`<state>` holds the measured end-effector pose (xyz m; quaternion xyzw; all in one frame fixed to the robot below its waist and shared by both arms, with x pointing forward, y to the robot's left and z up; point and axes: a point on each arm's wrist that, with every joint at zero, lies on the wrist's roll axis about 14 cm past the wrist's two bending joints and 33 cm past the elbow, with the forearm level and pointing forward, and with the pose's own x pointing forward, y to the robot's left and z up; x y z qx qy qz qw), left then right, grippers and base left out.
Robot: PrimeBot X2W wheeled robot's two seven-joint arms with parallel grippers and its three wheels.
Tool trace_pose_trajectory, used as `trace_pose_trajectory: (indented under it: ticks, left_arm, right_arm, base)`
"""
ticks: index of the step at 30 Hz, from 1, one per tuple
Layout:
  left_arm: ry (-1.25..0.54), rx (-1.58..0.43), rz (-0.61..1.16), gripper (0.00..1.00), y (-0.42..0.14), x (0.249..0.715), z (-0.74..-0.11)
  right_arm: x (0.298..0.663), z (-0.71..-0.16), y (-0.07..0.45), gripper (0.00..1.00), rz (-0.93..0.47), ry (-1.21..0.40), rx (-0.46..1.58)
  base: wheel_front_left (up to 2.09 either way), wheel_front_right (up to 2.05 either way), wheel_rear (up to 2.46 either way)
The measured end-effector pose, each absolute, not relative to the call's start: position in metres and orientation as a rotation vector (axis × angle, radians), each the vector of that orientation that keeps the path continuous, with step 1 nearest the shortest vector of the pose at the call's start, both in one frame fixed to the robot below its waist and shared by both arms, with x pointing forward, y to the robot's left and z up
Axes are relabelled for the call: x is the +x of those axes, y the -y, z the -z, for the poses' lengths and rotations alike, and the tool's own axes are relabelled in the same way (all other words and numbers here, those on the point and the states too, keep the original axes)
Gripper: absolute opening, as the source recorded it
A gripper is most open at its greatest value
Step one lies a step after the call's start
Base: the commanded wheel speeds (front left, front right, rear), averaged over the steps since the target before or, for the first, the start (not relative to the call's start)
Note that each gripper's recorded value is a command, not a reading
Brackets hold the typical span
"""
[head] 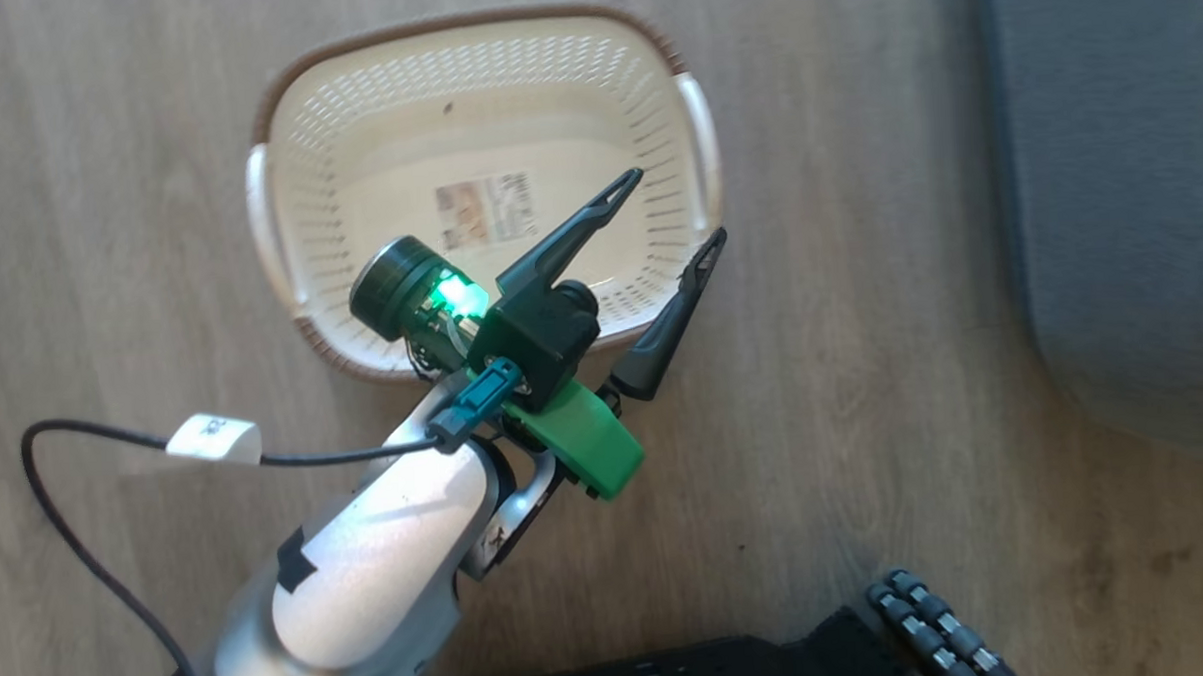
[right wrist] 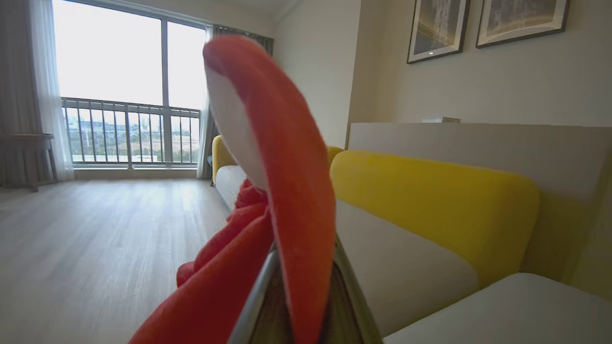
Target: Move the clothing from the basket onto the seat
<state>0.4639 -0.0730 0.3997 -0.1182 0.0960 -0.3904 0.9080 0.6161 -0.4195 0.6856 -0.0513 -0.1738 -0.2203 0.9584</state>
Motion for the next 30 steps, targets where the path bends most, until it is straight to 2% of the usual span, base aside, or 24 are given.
trace_pose_trajectory:
  ticks: [4, 7, 9, 11, 12, 15, 17, 18, 19, 20, 21, 22, 30]
  left_arm:
    - [-0.229, -0.232, 0.772, 1.00, 0.060, 0.466, -0.385]
    - [-0.253, -0.226, 0.761, 1.00, 0.055, 0.467, -0.374]
    - [-0.264, -0.230, 0.769, 1.00, 0.058, 0.466, -0.369]
    - [-0.271, -0.241, 0.781, 1.00, 0.063, 0.465, -0.367]
    - [-0.275, -0.248, 0.787, 1.00, 0.066, 0.464, -0.366]
    - [-0.298, -0.256, 0.799, 1.00, 0.071, 0.462, -0.360]
    - [-0.304, -0.257, 0.797, 1.00, 0.072, 0.463, -0.359]
    - [-0.304, -0.253, 0.793, 1.00, 0.070, 0.463, -0.359]
    - [-0.303, -0.247, 0.790, 1.00, 0.069, 0.464, -0.359]
    - [-0.303, -0.240, 0.789, 1.00, 0.067, 0.464, -0.360]
    - [-0.301, -0.235, 0.787, 1.00, 0.066, 0.465, -0.361]
    - [-0.300, -0.233, 0.783, 1.00, 0.064, 0.465, -0.363]
    - [-0.285, -0.261, 0.763, 1.00, 0.063, 0.460, -0.382]
  right_arm:
    - [0.609, -0.696, 0.465, 0.00, 0.582, 0.335, -0.162]
    - [0.603, -0.673, 0.492, 0.00, 0.658, 0.271, -0.135]
    - [0.602, -0.638, 0.501, 0.00, 0.677, 0.182, -0.121]
    - [0.597, -0.588, 0.503, 0.22, 0.682, 0.082, -0.106]
    - [0.592, -0.558, 0.501, 0.27, 0.682, 0.022, -0.097]
    - [0.574, -0.475, 0.490, 0.25, 0.676, -0.138, -0.063]
    - [0.564, -0.451, 0.487, 0.23, 0.684, -0.166, -0.047]
    - [0.563, -0.449, 0.488, 0.26, 0.689, -0.161, -0.045]
    - [0.562, -0.450, 0.488, 0.35, 0.691, -0.152, -0.049]
    - [0.561, -0.452, 0.489, 0.48, 0.693, -0.144, -0.053]
    - [0.560, -0.453, 0.489, 0.87, 0.693, -0.139, -0.057]
    - [0.559, -0.454, 0.489, 1.00, 0.695, -0.132, -0.059]
    - [0.551, -0.477, 0.484, 1.00, 0.647, -0.132, -0.116]
  base:
    - [0.00, 0.00, 0.00]
    - [0.00, 0.00, 0.00]
    - [0.00, 0.00, 0.00]
    - [0.00, 0.00, 0.00]
    - [0.00, 0.00, 0.00]
    - [0.00, 0.00, 0.00]
    - [0.00, 0.00, 0.00]
    - [0.00, 0.00, 0.00]
    - [0.00, 0.00, 0.00]
    - [0.00, 0.00, 0.00]
    - [0.00, 0.00, 0.00]
    - [0.00, 0.00, 0.00]
    - [0.00, 0.00, 0.00]
